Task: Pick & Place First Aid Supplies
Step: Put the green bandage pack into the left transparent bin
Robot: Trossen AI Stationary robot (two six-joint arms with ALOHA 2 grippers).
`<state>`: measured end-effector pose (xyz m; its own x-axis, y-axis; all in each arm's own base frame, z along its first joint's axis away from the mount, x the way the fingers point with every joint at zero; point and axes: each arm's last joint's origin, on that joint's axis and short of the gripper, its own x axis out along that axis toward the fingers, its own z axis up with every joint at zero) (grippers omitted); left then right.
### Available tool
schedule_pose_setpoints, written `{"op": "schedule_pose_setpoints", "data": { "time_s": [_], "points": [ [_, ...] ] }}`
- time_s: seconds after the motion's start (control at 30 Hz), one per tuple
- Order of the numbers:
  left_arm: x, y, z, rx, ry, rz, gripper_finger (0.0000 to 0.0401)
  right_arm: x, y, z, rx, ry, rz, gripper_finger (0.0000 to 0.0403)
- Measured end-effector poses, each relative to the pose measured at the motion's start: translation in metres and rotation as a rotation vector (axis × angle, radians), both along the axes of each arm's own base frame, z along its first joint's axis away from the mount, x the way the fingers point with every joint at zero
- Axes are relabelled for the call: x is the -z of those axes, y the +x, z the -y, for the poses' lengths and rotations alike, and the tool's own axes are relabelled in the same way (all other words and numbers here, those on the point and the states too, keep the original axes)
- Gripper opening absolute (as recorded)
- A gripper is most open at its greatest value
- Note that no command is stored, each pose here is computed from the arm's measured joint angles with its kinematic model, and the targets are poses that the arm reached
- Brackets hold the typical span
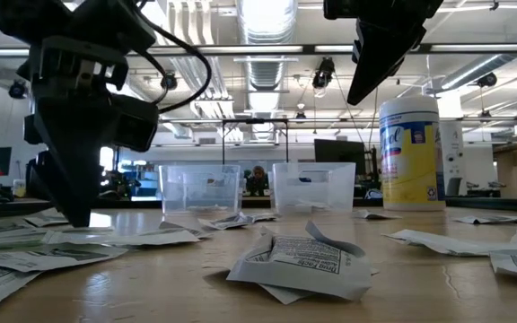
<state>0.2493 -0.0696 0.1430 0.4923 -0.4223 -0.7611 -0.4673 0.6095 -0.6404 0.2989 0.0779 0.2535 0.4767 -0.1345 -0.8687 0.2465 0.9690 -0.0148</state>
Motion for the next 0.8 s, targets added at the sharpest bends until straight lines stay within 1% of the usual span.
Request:
{"op": "schedule_pose_setpoints", "data": {
  "time_s": [0.33, 0.57, 0.67, 0.8],
  "points": [
    [0.007, 0.001, -0.001, 0.006, 0.0, -0.034, 0.0181, 0.0, 0.0, 0.0, -0.003, -0.002, -0.001, 0.0075],
    [0.015, 0.005, 0.002, 0.044, -0.048, -0.043, 0.0179, 0.0, 0.0, 0.0, -0.003, -0.002, -0.001, 0.0068],
    [0.017, 0.008, 0.002, 0.076, -0.075, -0.028, 0.0175, 0.0, 0.0, 0.0, -0.003, -0.002, 0.0, 0.0063],
    [0.021, 0.009, 0.004, 0.1, -0.105, -0.043, 0.0164, 0.0, 0.0, 0.0, -0.003, -0.002, 0.0, 0.0059]
  ]
}}
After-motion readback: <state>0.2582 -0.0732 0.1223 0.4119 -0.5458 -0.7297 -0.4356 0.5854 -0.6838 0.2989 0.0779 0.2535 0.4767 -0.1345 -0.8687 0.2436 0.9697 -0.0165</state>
